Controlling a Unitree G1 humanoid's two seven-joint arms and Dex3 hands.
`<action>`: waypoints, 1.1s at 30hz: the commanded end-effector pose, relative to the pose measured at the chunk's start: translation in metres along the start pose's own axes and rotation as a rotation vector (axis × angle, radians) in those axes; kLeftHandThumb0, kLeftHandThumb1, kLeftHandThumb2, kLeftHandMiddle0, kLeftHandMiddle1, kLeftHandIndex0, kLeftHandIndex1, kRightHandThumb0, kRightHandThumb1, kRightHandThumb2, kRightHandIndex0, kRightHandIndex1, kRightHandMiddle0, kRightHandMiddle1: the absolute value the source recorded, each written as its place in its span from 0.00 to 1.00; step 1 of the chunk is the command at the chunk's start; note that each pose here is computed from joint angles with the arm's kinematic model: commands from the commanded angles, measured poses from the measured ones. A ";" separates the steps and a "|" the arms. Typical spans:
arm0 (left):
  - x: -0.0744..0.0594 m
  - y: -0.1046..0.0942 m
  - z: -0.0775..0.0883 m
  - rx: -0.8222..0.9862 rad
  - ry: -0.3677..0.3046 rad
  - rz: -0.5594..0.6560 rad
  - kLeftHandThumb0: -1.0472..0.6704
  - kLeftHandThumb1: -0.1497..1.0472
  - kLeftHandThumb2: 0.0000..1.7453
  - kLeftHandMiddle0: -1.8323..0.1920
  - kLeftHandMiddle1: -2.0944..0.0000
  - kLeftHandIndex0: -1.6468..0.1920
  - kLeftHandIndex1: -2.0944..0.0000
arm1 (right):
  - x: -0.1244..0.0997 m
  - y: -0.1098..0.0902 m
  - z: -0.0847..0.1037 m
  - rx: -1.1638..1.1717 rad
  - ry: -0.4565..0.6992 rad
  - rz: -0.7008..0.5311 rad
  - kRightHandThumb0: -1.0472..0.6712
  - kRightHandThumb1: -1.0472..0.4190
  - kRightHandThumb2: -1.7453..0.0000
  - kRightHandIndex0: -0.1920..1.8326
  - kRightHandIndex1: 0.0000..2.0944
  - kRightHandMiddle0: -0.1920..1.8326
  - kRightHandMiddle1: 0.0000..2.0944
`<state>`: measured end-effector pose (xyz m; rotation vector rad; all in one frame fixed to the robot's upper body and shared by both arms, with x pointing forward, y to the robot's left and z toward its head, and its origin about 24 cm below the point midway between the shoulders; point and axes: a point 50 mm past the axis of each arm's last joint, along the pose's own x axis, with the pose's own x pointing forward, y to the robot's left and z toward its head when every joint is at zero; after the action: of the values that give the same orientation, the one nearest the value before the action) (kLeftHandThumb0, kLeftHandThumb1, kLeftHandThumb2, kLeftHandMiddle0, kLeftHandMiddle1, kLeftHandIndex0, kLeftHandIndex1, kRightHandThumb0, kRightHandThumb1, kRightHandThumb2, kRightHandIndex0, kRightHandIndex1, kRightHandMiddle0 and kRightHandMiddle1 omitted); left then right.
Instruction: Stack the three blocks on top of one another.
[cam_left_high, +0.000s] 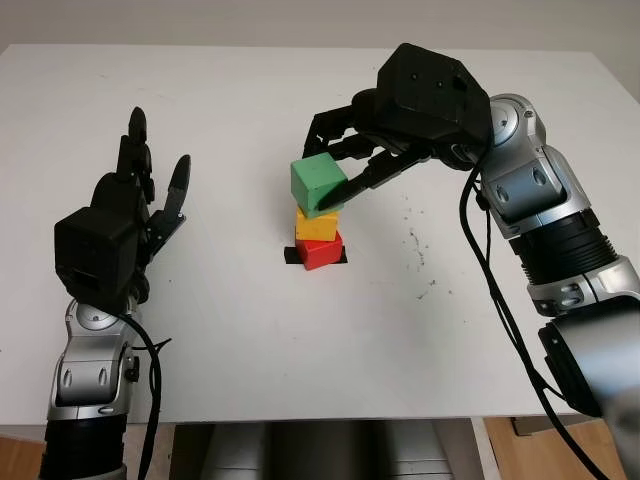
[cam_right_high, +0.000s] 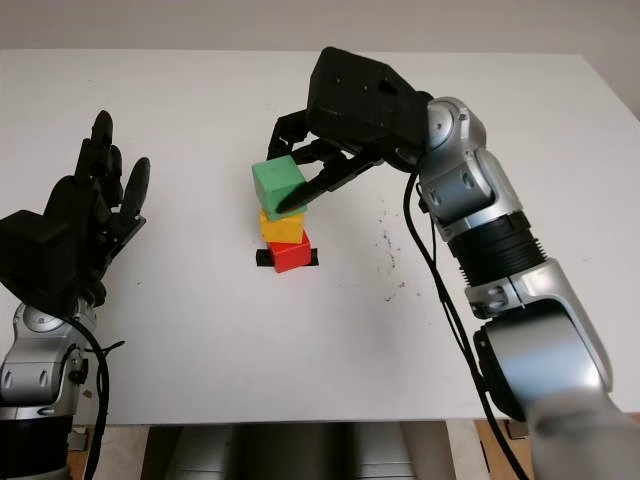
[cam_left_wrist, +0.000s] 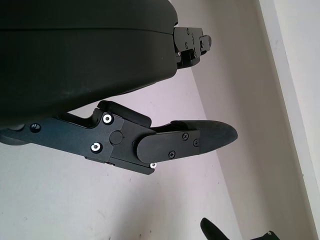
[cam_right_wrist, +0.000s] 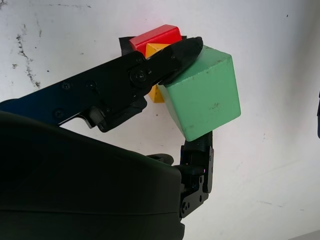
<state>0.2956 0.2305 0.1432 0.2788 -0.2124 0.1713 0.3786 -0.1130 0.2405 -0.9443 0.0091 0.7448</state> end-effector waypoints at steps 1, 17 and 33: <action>-0.001 -0.001 0.004 0.007 -0.018 -0.004 0.26 1.00 0.29 0.97 0.97 0.95 0.98 | -0.001 0.001 -0.001 0.016 -0.009 0.001 0.30 0.07 0.97 0.24 0.02 0.23 0.77; 0.000 -0.001 0.004 0.008 -0.018 -0.007 0.27 1.00 0.29 0.97 0.97 0.95 0.98 | -0.009 0.001 -0.001 0.002 -0.036 0.077 0.21 0.13 0.97 0.04 0.00 0.09 0.09; 0.000 0.000 0.002 -0.009 -0.016 -0.010 0.27 1.00 0.29 0.97 0.97 0.95 0.97 | -0.038 -0.015 -0.007 0.095 -0.226 -0.030 0.03 0.05 0.95 0.00 0.00 0.00 0.00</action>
<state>0.2958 0.2300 0.1431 0.2774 -0.2109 0.1602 0.3630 -0.1400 0.2548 -0.8314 -0.1320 0.8473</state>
